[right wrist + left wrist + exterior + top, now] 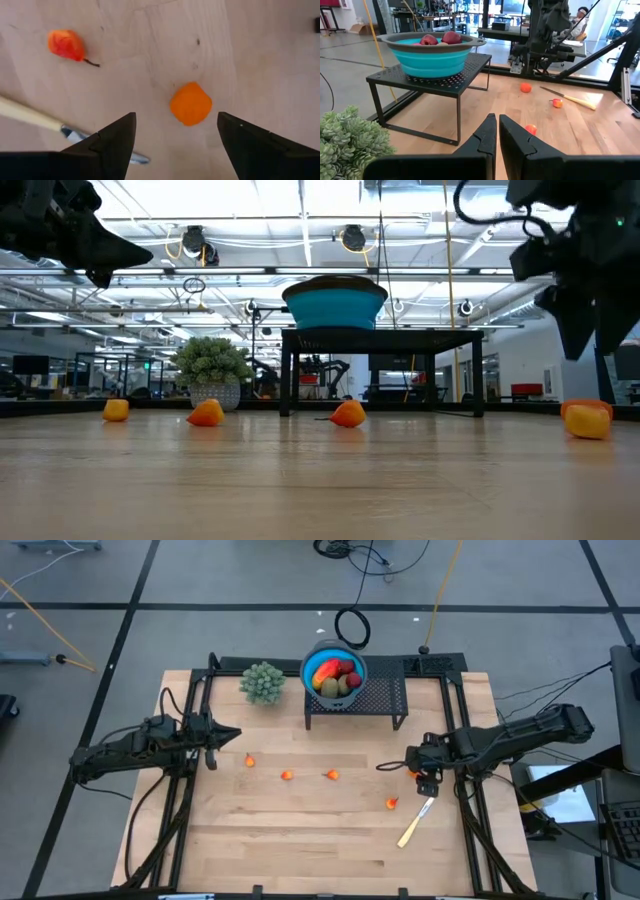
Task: Pick & Place Fruit
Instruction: Put the orange into the blue strainer bowl on the shelf
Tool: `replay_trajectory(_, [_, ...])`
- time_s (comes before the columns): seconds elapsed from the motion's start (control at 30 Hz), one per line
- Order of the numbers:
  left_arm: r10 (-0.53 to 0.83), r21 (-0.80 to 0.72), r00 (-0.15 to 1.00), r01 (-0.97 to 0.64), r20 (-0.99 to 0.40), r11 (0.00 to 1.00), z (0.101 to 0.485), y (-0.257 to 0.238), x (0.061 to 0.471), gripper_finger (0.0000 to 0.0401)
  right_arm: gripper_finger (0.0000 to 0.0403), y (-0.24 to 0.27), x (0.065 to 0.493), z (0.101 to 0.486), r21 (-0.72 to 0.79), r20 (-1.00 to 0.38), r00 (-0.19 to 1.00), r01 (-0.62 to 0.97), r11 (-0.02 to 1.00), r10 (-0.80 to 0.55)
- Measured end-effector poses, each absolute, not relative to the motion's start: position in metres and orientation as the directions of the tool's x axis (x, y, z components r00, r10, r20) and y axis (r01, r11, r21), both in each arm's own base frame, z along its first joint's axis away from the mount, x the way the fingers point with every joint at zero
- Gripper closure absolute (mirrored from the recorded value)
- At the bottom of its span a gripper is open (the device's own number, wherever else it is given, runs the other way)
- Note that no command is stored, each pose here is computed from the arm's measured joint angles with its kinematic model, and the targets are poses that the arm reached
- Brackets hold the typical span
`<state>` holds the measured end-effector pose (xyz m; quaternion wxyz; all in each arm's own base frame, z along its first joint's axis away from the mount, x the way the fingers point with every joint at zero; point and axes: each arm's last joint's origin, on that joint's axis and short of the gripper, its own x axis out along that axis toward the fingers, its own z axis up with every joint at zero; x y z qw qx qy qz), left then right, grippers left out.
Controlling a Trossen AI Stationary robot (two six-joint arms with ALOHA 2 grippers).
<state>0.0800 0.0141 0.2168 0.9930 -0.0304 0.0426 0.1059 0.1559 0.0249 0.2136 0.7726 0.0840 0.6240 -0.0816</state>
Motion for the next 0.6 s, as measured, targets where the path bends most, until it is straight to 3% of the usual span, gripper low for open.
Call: replay_trajectory(0.6, [0.207, -0.051, 0.974, -0.212, -0.09, 0.976, 0.217, 0.014, 0.08, 0.038, 0.0128, 0.011, 0.148, 0.163, -0.011, -0.972, 0.218, 0.322, 0.947, -0.085])
